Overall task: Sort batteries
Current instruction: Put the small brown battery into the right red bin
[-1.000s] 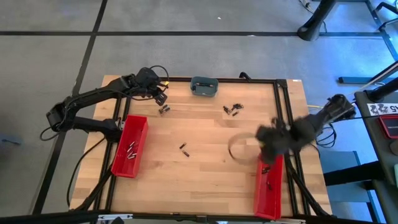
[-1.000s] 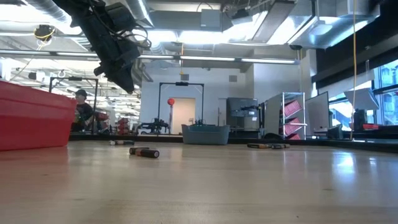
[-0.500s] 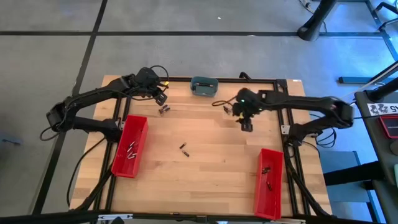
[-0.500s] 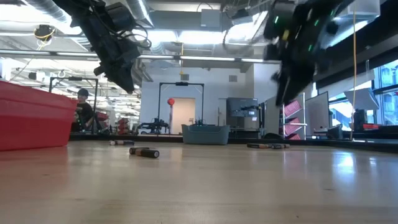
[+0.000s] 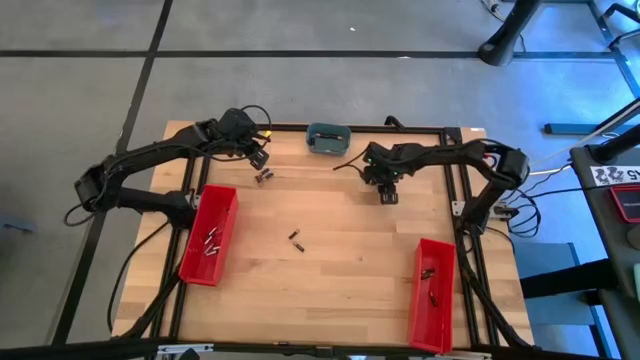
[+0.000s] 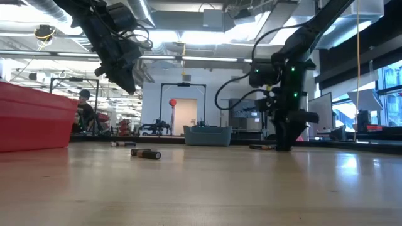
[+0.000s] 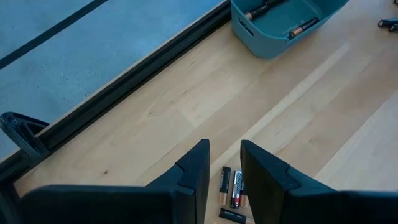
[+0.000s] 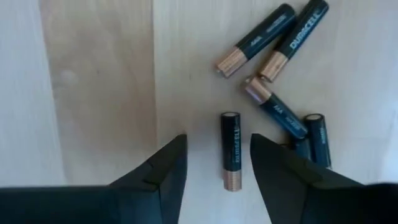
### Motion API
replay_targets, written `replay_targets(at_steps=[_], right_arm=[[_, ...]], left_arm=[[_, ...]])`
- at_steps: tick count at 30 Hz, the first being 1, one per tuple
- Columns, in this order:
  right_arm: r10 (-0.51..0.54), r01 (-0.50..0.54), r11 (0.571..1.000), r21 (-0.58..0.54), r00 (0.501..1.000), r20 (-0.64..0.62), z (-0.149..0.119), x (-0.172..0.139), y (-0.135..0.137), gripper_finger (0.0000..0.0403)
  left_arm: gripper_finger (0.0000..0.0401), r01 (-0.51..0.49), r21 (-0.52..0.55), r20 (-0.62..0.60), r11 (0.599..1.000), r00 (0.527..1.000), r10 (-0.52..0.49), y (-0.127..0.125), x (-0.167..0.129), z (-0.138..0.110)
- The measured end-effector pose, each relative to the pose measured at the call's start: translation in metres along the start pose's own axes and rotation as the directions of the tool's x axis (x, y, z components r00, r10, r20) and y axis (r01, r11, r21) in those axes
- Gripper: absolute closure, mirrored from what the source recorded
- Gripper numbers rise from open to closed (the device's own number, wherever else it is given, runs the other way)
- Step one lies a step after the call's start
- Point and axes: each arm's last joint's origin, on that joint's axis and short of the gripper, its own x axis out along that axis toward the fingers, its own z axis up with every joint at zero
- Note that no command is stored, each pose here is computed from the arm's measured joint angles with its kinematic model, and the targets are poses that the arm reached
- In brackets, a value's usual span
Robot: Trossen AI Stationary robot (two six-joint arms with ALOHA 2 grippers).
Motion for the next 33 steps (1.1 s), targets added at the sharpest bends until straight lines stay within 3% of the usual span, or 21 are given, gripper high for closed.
replay_targets(at_steps=[3,9,13,15,19,21,26,33], right_arm=[[0.036,-0.036,0.999,-0.017,0.999,0.016,0.0,0.002,0.0,0.0256],[0.129,-0.129,0.992,-0.006,0.991,-0.024,-0.003,0.007,0.006,0.0383],[0.124,-0.12,0.99,0.071,0.991,-0.053,0.005,-0.003,0.017,0.0379],[0.189,-0.18,0.979,0.099,0.979,-0.081,0.006,-0.018,0.03,0.0389],[0.289,-0.291,0.953,0.084,0.957,0.037,0.017,-0.067,0.052,0.0392],[0.35,-0.349,0.931,0.108,0.937,0.01,0.008,-0.087,0.07,0.0392],[0.487,-0.494,0.861,0.123,0.869,0.085,-0.009,-0.145,0.124,0.0393],[0.58,-0.581,0.802,0.137,0.813,0.055,-0.042,-0.188,0.204,0.0393]], left_arm=[[0.032,0.0,0.0,0.0,1.0,1.0,0.0,0.0,0.0,0.0],[0.032,0.0,0.0,0.0,1.0,1.0,0.0,0.0,0.0,0.0],[0.032,0.0,0.0,0.0,1.0,1.0,0.0,0.0,0.0,0.0],[0.032,-0.001,0.001,-0.005,1.0,1.0,0.001,0.0,0.0,0.0],[0.032,0.0,0.002,-0.007,1.0,1.0,0.0,0.0,0.0,-0.001],[0.032,0.0,0.005,-0.007,1.0,1.0,0.0,0.0,0.0,-0.001],[0.032,0.001,0.009,-0.004,1.0,1.0,0.0,0.0,0.0,0.0],[0.032,0.001,0.012,0.002,1.0,1.0,-0.001,0.0,0.0,0.0]])
